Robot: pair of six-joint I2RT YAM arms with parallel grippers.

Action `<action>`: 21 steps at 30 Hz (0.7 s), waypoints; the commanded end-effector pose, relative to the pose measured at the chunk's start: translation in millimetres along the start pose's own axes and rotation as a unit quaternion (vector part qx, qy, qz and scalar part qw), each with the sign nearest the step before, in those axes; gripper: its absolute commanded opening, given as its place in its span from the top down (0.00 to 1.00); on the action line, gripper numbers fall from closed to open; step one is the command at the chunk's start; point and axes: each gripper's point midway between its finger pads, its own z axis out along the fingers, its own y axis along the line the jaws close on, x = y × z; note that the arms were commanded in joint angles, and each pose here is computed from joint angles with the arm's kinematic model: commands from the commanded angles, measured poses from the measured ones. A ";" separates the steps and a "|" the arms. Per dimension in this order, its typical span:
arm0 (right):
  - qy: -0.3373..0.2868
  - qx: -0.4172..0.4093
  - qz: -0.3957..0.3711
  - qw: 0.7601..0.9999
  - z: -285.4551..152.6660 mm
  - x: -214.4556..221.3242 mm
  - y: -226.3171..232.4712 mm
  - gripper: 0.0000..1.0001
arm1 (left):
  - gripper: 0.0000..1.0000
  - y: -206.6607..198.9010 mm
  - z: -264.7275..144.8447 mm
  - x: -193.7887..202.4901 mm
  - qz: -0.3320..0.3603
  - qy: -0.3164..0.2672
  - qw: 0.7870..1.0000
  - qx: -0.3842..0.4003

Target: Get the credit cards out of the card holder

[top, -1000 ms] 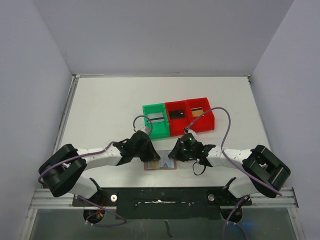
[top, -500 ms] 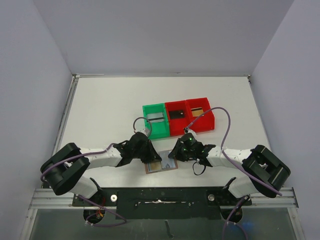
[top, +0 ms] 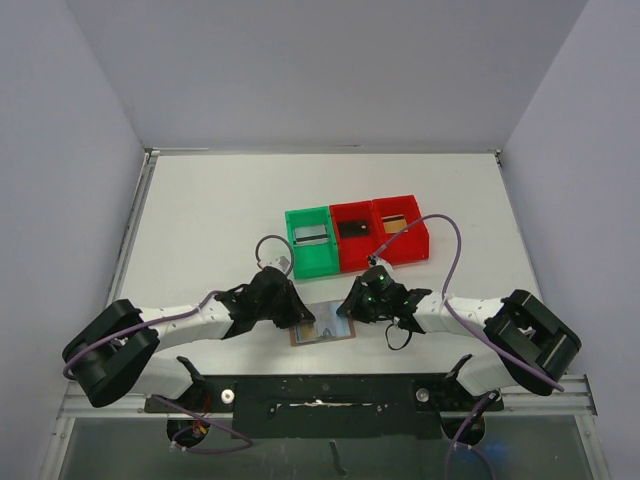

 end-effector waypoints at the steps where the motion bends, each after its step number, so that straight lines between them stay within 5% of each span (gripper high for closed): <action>1: 0.004 0.017 -0.018 1.000 -3.1 3.1 -13.2 0.86 | 1.00 -6.0 -3.2 -7.6 -0.002 -0.016 1.000 0.010; 12: -0.018 -0.088 -0.098 0.991 -24.9 -22.6 64.0 0.72 | 1.00 -12.6 -3.6 -9.8 0.003 -0.018 1.000 0.021; 21: 0.043 -0.013 -0.049 0.998 6.4 11.8 20.5 0.73 | 1.00 -19.0 -1.4 -10.4 0.005 -0.014 0.999 0.032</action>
